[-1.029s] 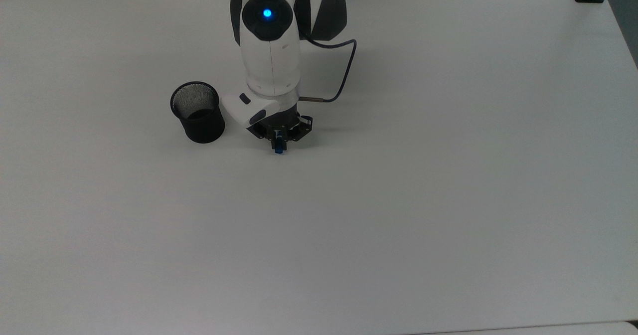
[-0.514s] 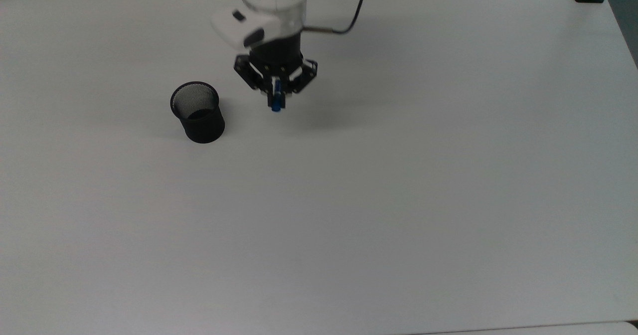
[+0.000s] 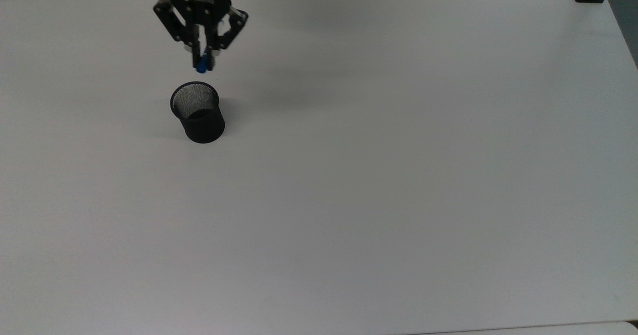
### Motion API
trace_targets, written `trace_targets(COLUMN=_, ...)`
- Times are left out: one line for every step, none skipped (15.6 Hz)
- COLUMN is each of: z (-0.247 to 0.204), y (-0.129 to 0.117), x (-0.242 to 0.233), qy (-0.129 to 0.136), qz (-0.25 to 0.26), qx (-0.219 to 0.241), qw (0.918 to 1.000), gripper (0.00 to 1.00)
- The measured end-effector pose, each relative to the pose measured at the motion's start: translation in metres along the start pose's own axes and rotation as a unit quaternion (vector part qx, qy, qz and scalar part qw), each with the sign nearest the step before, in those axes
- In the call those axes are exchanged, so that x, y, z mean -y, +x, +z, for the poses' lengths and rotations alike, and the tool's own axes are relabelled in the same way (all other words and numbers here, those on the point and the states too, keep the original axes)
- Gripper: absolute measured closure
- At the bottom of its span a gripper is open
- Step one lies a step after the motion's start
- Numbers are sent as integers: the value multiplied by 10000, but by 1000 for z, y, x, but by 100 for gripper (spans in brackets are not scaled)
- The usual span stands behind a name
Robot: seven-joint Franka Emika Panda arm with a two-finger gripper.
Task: Insert the marker
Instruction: 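Lift the marker and carry it over the black mesh cup, then lower the marker tip-first into the mesh cup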
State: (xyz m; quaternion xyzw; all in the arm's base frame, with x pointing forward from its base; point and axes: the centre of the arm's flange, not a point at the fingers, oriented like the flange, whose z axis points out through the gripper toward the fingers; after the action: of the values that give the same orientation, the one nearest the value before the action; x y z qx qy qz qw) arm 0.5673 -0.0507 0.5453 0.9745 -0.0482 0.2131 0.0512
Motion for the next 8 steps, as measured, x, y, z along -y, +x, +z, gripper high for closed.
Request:
trace_targets(z=0, y=-7, x=-10, qy=-40, qz=24, qx=-238, qw=9997, gripper=82)
trace_targets(z=3, y=-16, x=-22, qy=-87, qz=69, qx=-541, qw=9985, gripper=82)
trace_targets(z=7, y=-21, x=-27, qy=-103, qz=106, qx=-713, qw=9973, gripper=82)
trace_targets(z=12, y=-24, x=-32, qy=-113, qz=146, qx=-910, qw=9957, gripper=82)
trace_targets(z=19, y=-28, x=-37, qy=-121, qz=185, qx=-1102, qw=9937, gripper=82)
trace_targets(z=27, y=-32, x=-41, qy=-119, qz=215, qx=-1262, qw=9917, gripper=82)
trace_targets(z=37, y=-35, x=-43, qy=-104, qz=238, qx=-1372, qw=9902, gripper=82)
trace_targets(z=48, y=-36, x=-43, qy=-76, qz=278, qx=-1442, qw=9891, gripper=82)
